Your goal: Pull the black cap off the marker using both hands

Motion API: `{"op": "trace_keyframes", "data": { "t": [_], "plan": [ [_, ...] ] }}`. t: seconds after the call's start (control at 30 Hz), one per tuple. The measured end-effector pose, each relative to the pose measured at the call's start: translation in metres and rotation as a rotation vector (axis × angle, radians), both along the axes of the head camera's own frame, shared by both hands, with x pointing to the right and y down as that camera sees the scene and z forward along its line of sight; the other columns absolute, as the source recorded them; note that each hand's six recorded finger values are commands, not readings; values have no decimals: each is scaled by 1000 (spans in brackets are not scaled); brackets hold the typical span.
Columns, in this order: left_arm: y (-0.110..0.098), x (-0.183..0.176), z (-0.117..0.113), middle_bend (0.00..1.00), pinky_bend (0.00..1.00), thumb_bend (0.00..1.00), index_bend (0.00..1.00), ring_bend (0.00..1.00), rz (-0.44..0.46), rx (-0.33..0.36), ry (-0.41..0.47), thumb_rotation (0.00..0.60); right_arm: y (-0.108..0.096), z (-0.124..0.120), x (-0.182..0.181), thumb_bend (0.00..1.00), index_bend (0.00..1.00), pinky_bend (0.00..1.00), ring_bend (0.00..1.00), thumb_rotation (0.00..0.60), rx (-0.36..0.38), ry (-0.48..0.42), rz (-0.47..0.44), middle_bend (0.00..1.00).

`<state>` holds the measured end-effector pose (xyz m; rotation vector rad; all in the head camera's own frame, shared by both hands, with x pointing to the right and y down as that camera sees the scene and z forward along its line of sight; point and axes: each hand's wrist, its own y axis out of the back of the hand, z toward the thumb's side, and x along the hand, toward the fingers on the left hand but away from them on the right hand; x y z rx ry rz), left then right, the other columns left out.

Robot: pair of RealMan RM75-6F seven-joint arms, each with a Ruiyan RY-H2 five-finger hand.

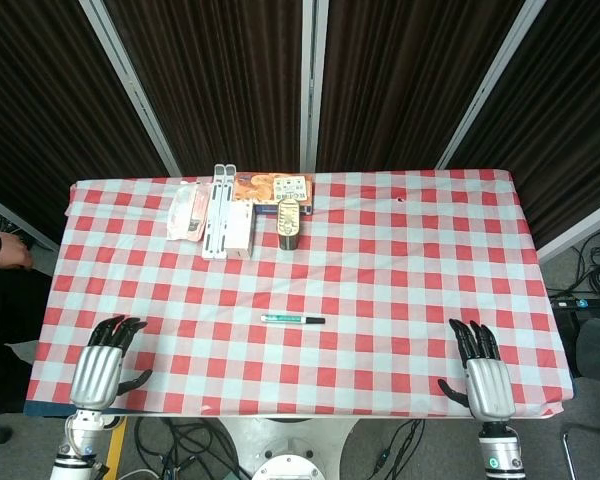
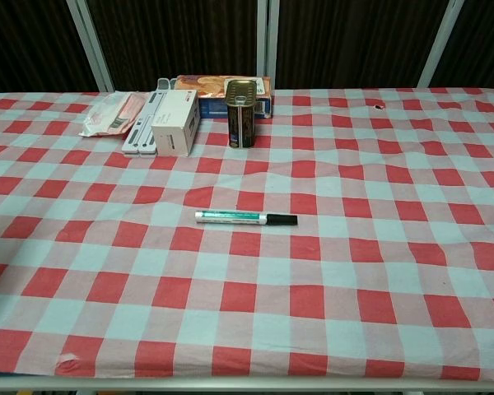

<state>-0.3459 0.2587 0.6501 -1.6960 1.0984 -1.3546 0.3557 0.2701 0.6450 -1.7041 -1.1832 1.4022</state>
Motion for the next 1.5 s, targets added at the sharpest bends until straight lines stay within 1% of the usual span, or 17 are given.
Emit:
{"op": "trace_keyframes", "data": {
  "t": [0.27, 0.43, 0.5, 0.57, 0.67, 0.73, 0.9, 1.0, 1.07, 1.13, 1.2, 1.23, 1.27, 1.33, 1.43, 1.5],
  "plan": [
    [-2, 0, 0, 218, 164, 117, 237, 141, -3, -5, 4, 600, -3, -3, 0, 26, 47, 0, 0, 600, 3, 2, 1, 108],
    [-11, 2, -2, 219, 165, 117, 237, 141, 9, 5, 9, 600, -8, -9, 1, 26, 47, 0, 0, 600, 16, 12, 6, 109],
    [-12, 3, -2, 219, 181, 117, 237, 141, 8, 0, 20, 600, -9, -10, 0, 26, 47, 0, 0, 600, 18, 20, 2, 109],
    [-14, 8, -2, 220, 222, 117, 237, 156, 10, -10, 38, 600, -11, -11, 0, 26, 47, 0, 0, 600, 19, 29, -5, 108],
    [-21, 19, -4, 235, 278, 118, 237, 200, 30, -14, 63, 600, -17, -17, 1, 26, 47, 0, 0, 600, 29, 55, -20, 109],
    [-26, 27, -4, 242, 303, 118, 237, 214, 49, -11, 60, 600, -22, -22, 2, 26, 47, 0, 0, 600, 43, 67, -24, 111],
    [-46, 61, 2, 278, 323, 126, 250, 224, 122, -23, 42, 600, -35, -32, 5, 26, 47, 0, 0, 600, 65, 74, -5, 111],
    [-61, 86, 6, 308, 342, 141, 310, 246, 175, -17, 21, 600, -39, -32, 6, 26, 47, 0, 0, 600, 62, 80, -5, 111],
    [-71, 107, 8, 350, 386, 178, 379, 300, 216, -10, 12, 600, -39, -31, 6, 26, 47, 0, 0, 600, 56, 85, -5, 111],
    [-79, 126, 10, 382, 452, 218, 428, 382, 252, -4, 5, 600, -41, -30, 7, 26, 47, 0, 0, 600, 48, 94, -3, 111],
    [-86, 147, 12, 419, 543, 234, 458, 503, 293, -6, -7, 600, -43, -29, 7, 26, 47, 0, 0, 600, 44, 100, -2, 111],
    [-88, 156, 14, 441, 614, 239, 475, 605, 309, -11, -13, 600, -43, -29, 7, 26, 47, 0, 0, 600, 43, 102, -2, 111],
    [-91, 167, 17, 455, 667, 240, 483, 682, 328, -20, -23, 600, -44, -29, 6, 26, 47, 0, 0, 600, 43, 102, -2, 111],
    [-93, 182, 23, 465, 736, 242, 481, 775, 348, -41, -42, 600, -46, -29, 5, 26, 47, 0, 0, 600, 45, 102, -3, 111],
    [-95, 203, 35, 461, 801, 245, 457, 854, 375, -84, -83, 600, -47, -28, 4, 26, 47, 0, 0, 600, 42, 104, -6, 110],
    [-94, 217, 45, 463, 822, 245, 444, 882, 390, -121, -111, 600, -48, -27, 5, 26, 47, 0, 0, 600, 39, 105, -6, 111]
  ]
}}
